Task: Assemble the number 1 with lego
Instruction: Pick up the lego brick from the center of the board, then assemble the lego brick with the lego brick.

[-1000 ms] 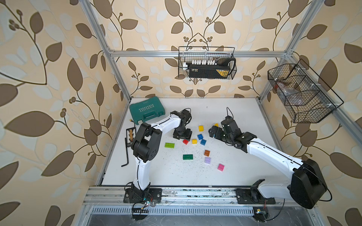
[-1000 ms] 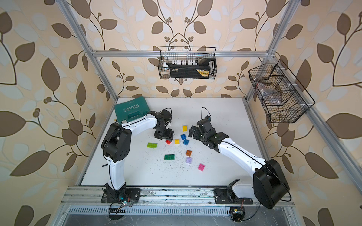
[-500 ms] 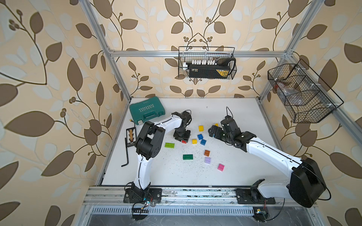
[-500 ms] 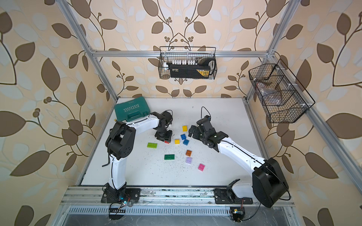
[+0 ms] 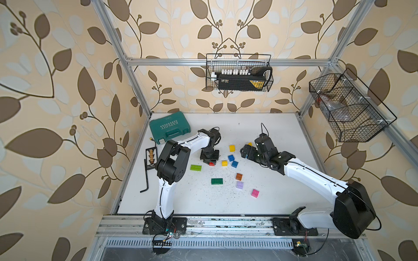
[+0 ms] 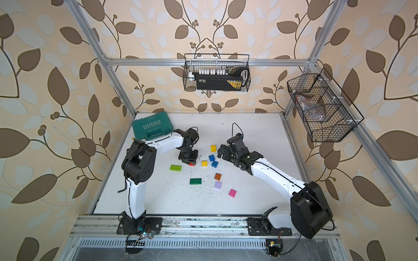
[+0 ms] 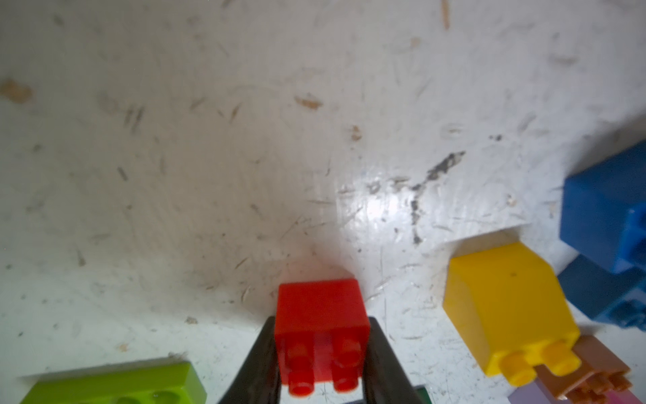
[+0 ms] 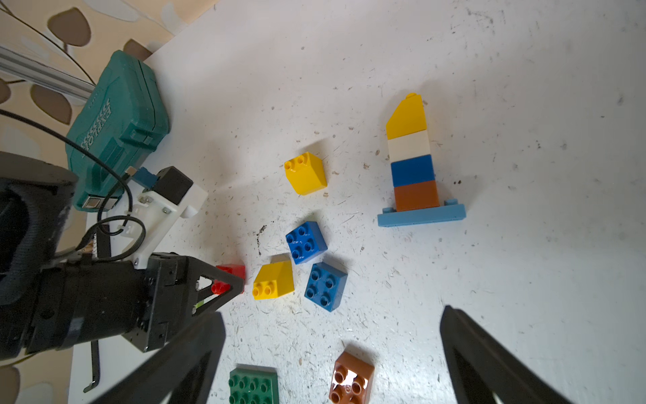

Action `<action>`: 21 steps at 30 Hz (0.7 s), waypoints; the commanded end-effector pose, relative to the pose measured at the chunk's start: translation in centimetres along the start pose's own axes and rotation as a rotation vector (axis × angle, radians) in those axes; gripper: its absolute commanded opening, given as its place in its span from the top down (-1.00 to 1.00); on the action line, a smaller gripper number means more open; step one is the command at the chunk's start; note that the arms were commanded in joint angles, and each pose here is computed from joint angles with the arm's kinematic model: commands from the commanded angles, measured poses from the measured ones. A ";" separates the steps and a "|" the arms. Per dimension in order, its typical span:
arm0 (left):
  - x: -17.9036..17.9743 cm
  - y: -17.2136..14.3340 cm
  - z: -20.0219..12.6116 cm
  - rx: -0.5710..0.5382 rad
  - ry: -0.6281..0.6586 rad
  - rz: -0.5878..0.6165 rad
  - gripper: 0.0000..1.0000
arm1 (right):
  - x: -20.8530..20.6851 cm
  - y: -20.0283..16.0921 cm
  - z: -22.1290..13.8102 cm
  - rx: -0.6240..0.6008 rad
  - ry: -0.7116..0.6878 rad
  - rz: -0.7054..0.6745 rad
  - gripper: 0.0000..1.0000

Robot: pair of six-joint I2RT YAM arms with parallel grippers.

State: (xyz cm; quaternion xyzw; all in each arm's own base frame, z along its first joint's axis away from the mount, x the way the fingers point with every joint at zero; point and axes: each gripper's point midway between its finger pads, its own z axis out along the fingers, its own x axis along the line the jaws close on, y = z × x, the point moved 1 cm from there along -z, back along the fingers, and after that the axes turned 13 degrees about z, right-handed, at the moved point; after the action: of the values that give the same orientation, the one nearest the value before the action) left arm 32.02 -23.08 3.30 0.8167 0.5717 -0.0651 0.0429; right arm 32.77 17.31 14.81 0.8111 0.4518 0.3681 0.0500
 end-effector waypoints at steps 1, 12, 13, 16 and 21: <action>0.6 -1.4 -2.5 0.018 0.038 -0.119 0.70 | 0.9 0.6 -0.2 -0.004 0.015 -0.007 -0.99; -4.7 -5.5 -5.6 -0.017 -0.030 -0.221 0.74 | 0.8 0.5 -0.5 -0.008 0.020 -0.002 -0.99; -5.2 -5.8 -5.6 -0.014 -0.024 -0.213 0.74 | 0.8 0.5 -0.5 -0.008 0.021 0.000 -0.99; -6.5 -6.9 -5.0 0.003 0.001 -0.191 0.74 | 0.8 0.5 -0.5 -0.006 0.024 0.001 -0.99; -6.8 -8.7 -3.5 0.035 0.038 -0.188 0.75 | 0.8 0.4 -0.7 -0.002 0.030 -0.001 -0.99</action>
State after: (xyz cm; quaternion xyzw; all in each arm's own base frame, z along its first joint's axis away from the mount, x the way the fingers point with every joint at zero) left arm 22.50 -27.55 8.08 0.7771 0.6235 -0.0783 0.0363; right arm 32.73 17.42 14.76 0.8108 0.4530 0.3677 0.0466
